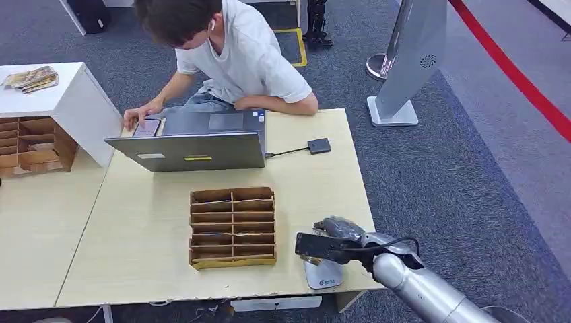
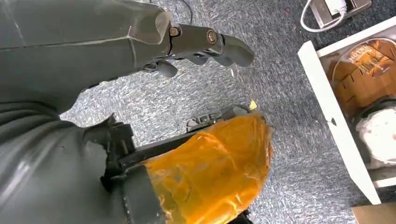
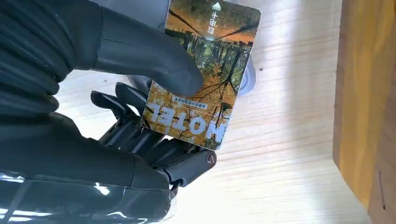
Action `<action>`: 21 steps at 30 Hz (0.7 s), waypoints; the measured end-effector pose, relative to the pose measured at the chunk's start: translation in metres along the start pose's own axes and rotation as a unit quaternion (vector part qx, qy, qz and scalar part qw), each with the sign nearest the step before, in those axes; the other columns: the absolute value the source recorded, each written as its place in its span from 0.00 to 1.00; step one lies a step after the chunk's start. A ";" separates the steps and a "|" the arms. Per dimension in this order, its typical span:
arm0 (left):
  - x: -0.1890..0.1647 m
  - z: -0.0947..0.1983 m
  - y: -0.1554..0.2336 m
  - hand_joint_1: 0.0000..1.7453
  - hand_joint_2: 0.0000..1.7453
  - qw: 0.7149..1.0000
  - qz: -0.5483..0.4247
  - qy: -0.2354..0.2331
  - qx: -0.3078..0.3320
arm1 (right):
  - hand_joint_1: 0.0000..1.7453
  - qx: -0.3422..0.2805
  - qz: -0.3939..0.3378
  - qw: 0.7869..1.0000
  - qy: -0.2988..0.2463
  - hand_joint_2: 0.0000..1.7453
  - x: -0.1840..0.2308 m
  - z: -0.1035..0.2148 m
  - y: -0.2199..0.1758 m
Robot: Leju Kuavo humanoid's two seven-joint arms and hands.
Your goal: Pass the card to the sensor for recognition and then transmit it.
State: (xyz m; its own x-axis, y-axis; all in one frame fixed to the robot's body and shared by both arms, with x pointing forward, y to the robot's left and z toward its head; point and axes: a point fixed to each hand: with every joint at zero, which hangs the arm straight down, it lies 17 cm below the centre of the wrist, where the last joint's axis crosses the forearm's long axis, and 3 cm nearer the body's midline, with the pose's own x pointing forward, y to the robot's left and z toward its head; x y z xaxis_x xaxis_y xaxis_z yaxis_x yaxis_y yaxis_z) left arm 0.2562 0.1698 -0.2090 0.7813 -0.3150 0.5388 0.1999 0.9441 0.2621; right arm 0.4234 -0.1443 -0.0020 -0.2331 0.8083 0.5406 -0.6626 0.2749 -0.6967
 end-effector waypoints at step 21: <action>-0.004 -0.001 0.004 0.00 0.00 1.000 0.007 0.000 0.001 | 1.00 -0.089 -0.011 0.994 -0.056 1.00 0.041 0.004 -0.079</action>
State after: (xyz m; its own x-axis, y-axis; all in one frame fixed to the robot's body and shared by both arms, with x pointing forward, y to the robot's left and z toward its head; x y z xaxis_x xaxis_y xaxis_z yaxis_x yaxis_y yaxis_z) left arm 0.2542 0.1751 -0.2108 0.7844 -0.3023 0.5416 0.1882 0.9480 0.2566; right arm 0.4630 -0.1353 0.0767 -0.3035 0.7407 0.5993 -0.5352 0.3879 -0.7504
